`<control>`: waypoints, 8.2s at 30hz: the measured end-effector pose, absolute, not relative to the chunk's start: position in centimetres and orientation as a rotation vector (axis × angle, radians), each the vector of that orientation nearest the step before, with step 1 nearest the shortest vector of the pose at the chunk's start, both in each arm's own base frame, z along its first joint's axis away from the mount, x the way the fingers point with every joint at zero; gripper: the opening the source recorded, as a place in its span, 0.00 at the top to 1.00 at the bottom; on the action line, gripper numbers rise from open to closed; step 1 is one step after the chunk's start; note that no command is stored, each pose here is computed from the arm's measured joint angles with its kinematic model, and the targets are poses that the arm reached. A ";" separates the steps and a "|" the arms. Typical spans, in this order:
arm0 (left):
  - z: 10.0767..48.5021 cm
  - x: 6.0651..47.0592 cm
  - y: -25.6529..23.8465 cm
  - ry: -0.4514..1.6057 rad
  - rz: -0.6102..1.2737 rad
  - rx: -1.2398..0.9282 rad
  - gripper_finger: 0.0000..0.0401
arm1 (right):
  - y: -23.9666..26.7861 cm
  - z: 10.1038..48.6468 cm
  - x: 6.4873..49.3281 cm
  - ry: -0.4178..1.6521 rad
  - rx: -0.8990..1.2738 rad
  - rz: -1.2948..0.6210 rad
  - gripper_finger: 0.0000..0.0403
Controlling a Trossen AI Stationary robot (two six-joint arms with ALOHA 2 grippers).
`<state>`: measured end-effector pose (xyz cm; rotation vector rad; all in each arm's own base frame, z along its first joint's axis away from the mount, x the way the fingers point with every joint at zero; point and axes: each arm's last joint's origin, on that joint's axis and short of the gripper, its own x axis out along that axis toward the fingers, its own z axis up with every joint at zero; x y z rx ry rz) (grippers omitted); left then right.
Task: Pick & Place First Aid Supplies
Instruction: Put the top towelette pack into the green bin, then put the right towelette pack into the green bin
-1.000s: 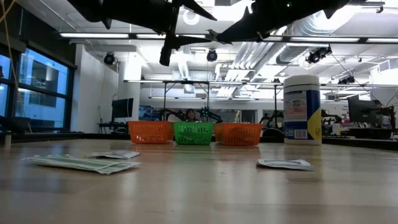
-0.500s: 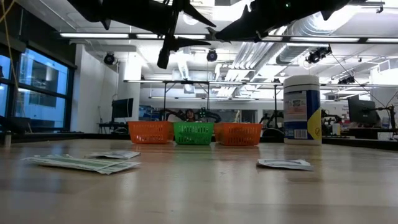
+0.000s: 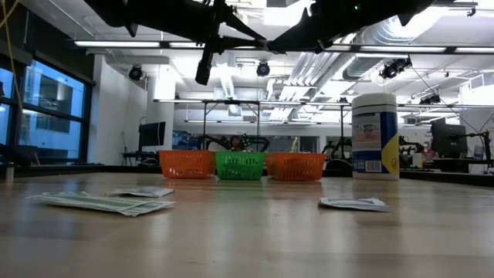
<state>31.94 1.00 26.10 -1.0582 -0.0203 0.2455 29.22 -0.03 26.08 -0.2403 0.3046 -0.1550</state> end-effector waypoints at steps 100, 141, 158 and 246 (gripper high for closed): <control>26.0 33.4 6.4 0.696 0.403 -0.674 0.49 | -4.1 24.4 23.9 0.754 0.230 -0.130 0.48; 27.9 23.9 -15.5 0.813 0.356 -0.427 0.49 | 13.8 11.9 28.7 0.902 -0.012 0.114 0.48; 27.9 23.6 -15.7 0.824 0.360 -0.463 0.49 | 13.8 8.3 29.7 0.961 0.007 0.107 0.57; 29.8 32.7 4.0 0.468 0.402 -0.863 0.36 | -2.1 23.7 28.6 0.530 -0.062 -0.098 1.00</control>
